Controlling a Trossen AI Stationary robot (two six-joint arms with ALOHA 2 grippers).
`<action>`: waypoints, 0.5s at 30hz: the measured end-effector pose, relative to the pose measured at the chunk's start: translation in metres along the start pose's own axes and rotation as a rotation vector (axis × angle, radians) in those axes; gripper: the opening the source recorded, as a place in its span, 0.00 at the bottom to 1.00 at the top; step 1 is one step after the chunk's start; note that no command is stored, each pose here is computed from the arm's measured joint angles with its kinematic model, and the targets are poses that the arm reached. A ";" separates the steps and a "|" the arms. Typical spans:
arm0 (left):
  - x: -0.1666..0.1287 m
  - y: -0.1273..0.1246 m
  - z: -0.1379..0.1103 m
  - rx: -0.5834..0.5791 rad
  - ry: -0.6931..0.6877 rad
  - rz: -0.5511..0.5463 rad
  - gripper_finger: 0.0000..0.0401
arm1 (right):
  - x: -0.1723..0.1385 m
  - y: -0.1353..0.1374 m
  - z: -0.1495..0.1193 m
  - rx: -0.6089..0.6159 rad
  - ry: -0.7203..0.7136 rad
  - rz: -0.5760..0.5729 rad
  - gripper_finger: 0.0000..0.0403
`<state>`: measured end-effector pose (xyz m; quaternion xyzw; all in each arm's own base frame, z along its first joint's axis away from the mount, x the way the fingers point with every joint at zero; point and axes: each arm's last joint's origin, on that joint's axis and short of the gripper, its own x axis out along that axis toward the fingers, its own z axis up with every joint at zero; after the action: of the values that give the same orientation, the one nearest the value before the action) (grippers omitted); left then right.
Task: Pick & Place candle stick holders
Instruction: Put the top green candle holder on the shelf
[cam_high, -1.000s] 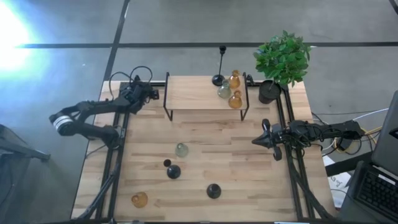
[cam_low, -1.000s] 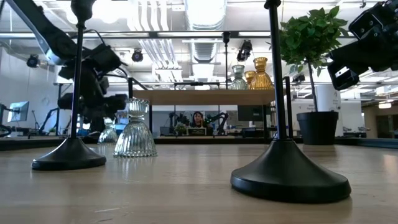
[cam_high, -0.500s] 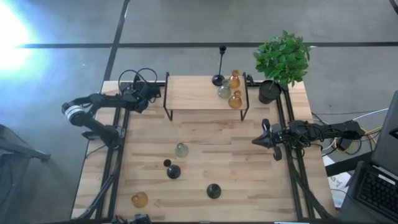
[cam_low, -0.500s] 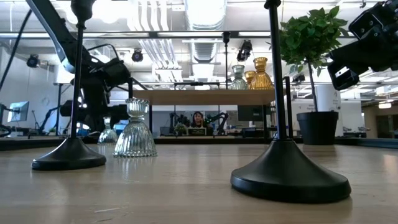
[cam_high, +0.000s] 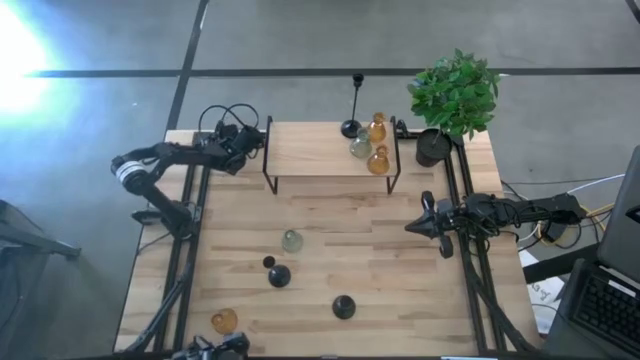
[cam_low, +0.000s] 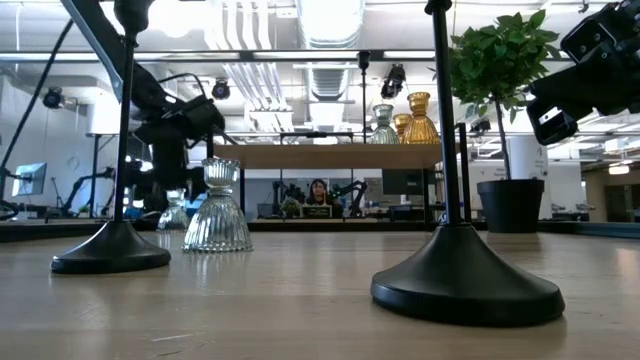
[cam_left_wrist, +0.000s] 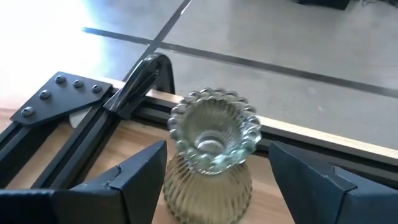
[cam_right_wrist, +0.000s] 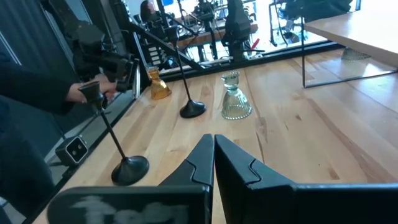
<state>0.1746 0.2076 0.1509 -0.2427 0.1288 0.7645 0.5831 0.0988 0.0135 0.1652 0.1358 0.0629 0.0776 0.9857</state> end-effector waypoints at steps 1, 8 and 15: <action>0.002 -0.002 0.000 0.004 0.000 0.003 0.71 | 0.000 0.000 0.000 0.000 0.000 0.000 0.02; 0.010 -0.008 -0.007 0.031 0.020 0.021 0.69 | 0.000 0.000 0.000 0.000 0.000 0.000 0.02; 0.009 -0.007 -0.007 0.050 0.020 0.020 0.51 | 0.000 0.000 0.000 0.000 0.000 0.000 0.02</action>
<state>0.1812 0.2144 0.1410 -0.2343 0.1562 0.7644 0.5800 0.0988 0.0135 0.1652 0.1358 0.0629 0.0777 0.9857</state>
